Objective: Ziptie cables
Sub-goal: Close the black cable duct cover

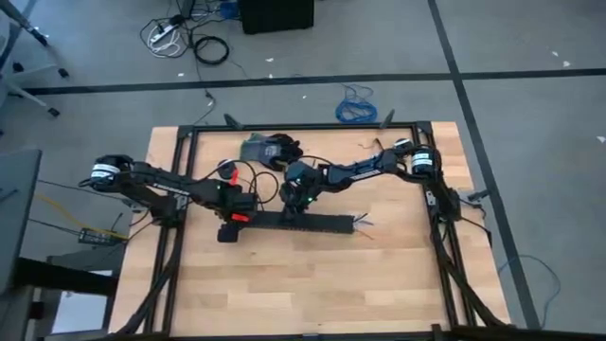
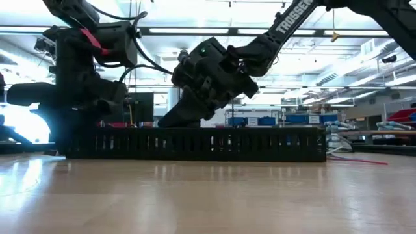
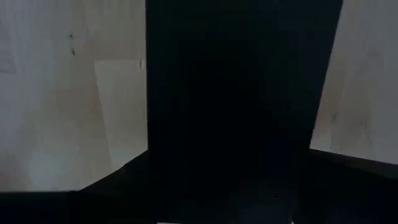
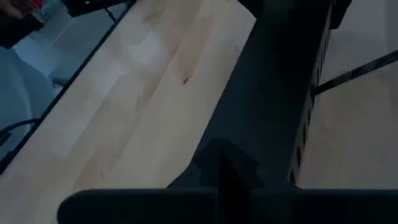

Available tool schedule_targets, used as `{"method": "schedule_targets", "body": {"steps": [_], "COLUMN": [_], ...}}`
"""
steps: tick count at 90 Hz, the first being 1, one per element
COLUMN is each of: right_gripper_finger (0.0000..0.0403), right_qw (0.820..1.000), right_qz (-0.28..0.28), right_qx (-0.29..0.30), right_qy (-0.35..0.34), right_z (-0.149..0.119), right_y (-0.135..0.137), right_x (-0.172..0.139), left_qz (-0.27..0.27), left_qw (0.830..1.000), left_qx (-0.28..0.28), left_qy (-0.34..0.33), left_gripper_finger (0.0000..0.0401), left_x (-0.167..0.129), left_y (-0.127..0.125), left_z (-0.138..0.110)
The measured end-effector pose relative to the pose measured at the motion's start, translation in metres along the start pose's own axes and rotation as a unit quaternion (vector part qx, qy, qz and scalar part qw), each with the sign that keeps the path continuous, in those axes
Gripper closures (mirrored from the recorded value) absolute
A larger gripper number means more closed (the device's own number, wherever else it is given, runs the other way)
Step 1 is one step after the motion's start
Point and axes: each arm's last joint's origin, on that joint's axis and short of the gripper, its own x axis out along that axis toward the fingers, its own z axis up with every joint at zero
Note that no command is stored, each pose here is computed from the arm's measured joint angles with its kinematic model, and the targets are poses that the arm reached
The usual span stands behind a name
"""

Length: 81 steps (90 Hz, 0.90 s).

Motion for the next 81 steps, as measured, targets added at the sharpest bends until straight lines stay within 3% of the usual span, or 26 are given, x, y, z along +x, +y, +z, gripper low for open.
{"method": "schedule_targets", "body": {"steps": [33, 81], "right_gripper_finger": [0.0402, 0.0403], "right_qw": [1.0, 0.996], "right_qz": [-0.006, -0.013], "right_qx": [0.002, 0.043], "right_qy": [0.005, 0.073], "right_z": [0.004, -0.009], "right_y": [0.002, 0.005], "right_x": [-0.004, -0.007], "left_qz": [0.0, 0.0], "left_qw": [1.0, 1.0], "left_qx": [-0.002, -0.005], "left_qy": [0.0, 0.001], "left_gripper_finger": [0.0156, 0.0158], "left_x": [0.0, 0.0], "left_y": [0.0, 0.0], "left_z": [0.0, 0.0]}}
